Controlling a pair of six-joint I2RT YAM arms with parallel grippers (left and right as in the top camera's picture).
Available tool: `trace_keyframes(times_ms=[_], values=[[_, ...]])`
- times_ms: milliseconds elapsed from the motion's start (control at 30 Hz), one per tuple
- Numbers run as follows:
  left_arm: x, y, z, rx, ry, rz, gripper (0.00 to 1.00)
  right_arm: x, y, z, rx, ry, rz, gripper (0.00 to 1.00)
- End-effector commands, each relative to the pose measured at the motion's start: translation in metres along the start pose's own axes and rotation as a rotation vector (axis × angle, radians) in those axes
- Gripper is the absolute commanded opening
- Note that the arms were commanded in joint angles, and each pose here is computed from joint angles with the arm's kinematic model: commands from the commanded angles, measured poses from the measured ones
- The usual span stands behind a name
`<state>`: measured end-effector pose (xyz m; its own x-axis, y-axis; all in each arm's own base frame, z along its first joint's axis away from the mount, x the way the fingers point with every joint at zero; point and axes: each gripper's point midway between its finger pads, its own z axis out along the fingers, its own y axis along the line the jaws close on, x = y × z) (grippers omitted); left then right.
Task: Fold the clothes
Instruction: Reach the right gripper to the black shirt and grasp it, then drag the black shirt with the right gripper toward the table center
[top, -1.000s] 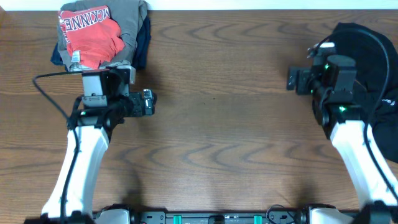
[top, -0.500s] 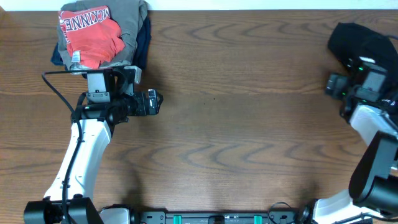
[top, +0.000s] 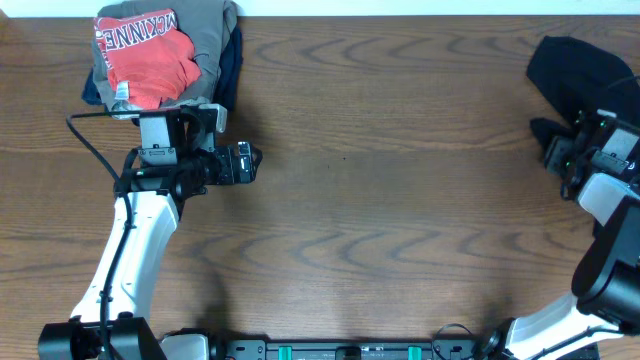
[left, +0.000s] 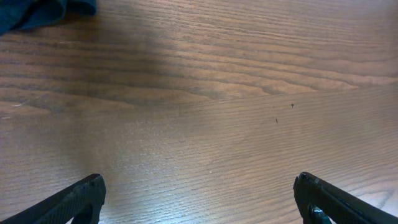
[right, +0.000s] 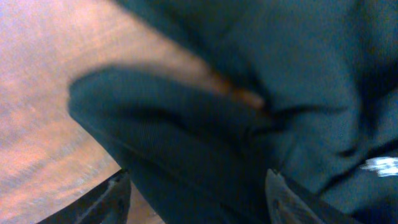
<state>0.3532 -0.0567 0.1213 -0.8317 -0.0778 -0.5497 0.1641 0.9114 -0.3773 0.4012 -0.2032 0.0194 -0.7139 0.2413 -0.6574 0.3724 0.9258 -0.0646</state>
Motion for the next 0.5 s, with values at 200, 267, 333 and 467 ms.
trace_keyframes(times_ms=[200,267,333,467], values=[[-0.0051,-0.0046,-0.0012,0.016,-0.012,0.017,0.98,0.0011,0.0016,0.01,-0.014,-0.002,0.012,0.76],[-0.0059,-0.0036,-0.0012,0.01,-0.015,0.018,0.98,0.0008,0.0016,0.01,-0.014,-0.003,0.018,0.56],[-0.0068,-0.0035,-0.0012,0.009,-0.019,0.032,0.98,0.0008,0.0015,0.01,-0.014,-0.002,0.037,0.18],[-0.0069,-0.0035,-0.0012,0.009,-0.019,0.035,0.98,0.0047,0.0019,0.0107,-0.015,0.012,0.101,0.01]])
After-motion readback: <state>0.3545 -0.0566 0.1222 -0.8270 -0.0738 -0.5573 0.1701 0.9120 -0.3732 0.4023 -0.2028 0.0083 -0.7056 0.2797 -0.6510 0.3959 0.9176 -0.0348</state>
